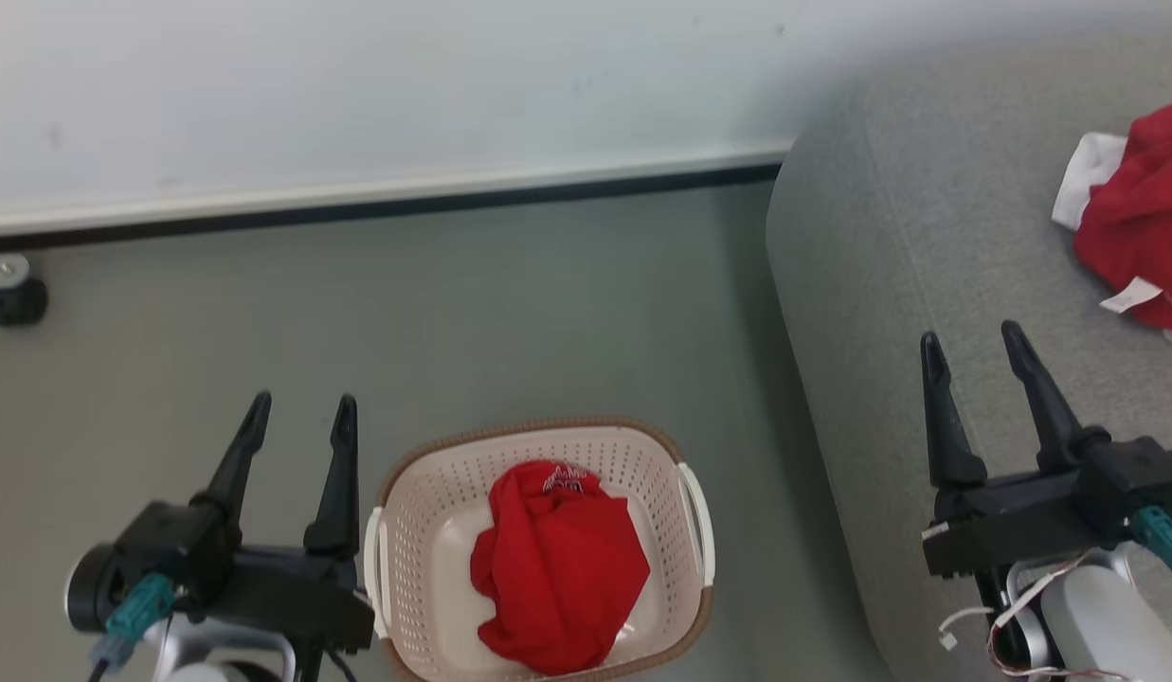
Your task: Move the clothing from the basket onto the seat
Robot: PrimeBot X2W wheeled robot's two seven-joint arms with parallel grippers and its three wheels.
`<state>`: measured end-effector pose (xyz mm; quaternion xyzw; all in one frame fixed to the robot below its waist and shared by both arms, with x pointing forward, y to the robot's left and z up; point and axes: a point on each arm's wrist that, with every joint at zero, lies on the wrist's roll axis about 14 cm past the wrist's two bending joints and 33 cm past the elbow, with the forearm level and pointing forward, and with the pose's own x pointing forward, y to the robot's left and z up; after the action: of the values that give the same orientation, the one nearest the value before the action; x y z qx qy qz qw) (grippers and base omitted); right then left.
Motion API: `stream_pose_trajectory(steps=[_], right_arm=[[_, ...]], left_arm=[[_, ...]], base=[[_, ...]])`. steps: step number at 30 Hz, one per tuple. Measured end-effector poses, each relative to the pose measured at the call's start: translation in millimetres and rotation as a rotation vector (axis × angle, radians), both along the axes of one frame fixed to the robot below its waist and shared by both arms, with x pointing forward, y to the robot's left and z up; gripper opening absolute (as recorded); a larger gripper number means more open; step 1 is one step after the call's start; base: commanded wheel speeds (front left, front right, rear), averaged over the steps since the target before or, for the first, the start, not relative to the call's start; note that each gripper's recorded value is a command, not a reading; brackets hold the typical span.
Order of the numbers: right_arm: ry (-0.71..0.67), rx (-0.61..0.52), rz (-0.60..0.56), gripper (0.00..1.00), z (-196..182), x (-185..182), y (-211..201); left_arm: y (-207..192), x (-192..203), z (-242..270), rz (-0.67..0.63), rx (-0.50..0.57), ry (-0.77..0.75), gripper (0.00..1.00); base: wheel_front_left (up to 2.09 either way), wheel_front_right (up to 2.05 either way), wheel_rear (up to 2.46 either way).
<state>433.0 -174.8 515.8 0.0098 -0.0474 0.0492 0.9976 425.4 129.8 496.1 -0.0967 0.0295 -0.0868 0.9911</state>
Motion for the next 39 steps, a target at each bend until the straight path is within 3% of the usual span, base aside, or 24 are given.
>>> stream_pose_trajectory(steps=[22,39], right_arm=[[0.002,-0.046,0.068,1.00,-39.9,89.3,24.1],[-0.041,-0.039,0.143,1.00,-74.7,150.5,52.6]], left_arm=[[-27.5,76.4,-69.2,-0.098,0.019,0.141,1.00],[-109.3,80.9,-176.7,-0.376,0.035,0.458,1.00]], base=[[0.00,0.00,0.00],[0.00,0.00,0.00]])
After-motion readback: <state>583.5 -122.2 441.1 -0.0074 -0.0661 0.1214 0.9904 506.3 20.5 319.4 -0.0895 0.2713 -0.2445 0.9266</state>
